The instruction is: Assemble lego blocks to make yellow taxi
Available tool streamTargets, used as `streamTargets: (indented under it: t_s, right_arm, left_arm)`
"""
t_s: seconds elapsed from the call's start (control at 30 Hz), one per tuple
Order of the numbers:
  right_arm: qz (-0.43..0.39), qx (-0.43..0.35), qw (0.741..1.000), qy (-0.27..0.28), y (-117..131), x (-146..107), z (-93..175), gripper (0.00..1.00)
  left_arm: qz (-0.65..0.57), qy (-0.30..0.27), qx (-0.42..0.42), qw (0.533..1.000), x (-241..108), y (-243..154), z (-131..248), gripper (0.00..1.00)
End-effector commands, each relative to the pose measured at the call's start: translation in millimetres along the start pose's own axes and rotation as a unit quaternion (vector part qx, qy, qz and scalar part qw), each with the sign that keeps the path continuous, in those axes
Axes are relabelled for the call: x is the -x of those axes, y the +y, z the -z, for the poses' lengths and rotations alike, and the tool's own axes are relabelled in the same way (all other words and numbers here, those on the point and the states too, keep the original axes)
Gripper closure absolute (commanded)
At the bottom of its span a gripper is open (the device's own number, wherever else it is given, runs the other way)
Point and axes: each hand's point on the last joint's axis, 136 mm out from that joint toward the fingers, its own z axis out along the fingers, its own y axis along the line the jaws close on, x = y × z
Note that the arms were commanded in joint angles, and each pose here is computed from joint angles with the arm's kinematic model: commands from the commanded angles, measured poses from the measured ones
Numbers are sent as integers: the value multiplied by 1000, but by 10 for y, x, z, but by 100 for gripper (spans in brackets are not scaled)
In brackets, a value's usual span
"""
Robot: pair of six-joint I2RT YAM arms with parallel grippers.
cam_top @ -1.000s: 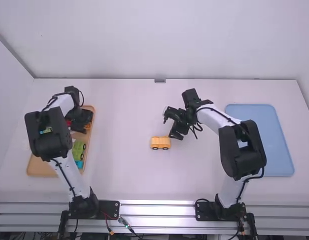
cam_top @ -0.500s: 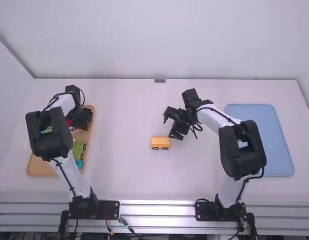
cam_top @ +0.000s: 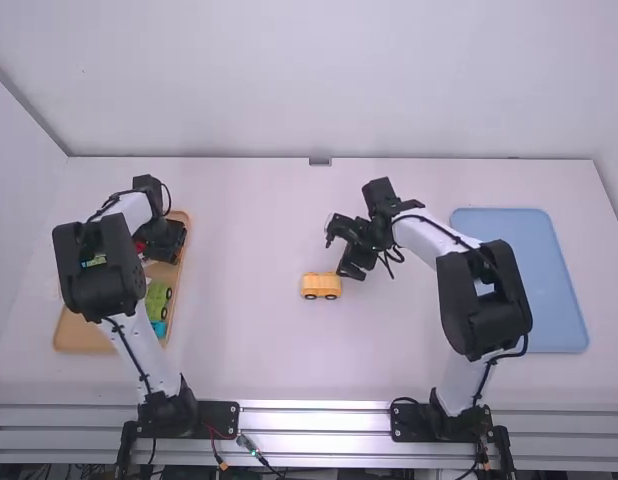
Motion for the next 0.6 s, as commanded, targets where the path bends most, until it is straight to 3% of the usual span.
streamTargets:
  t_s: [0.0,0.23,0.57]
  right_arm:
    - [12,-19,1000,-20,-49,168,171,1]
    - [12,-19,1000,-20,-47,169,170,1]
    - [16,-17,1000,-20,-28,189,159,1]
  left_arm:
    - [2,6,12,1000,-32,49,-72,51]
    - [-6,10,7,1000,-61,22,-72,55]
    - [-7,14,9,1000,-85,24,-73,69]
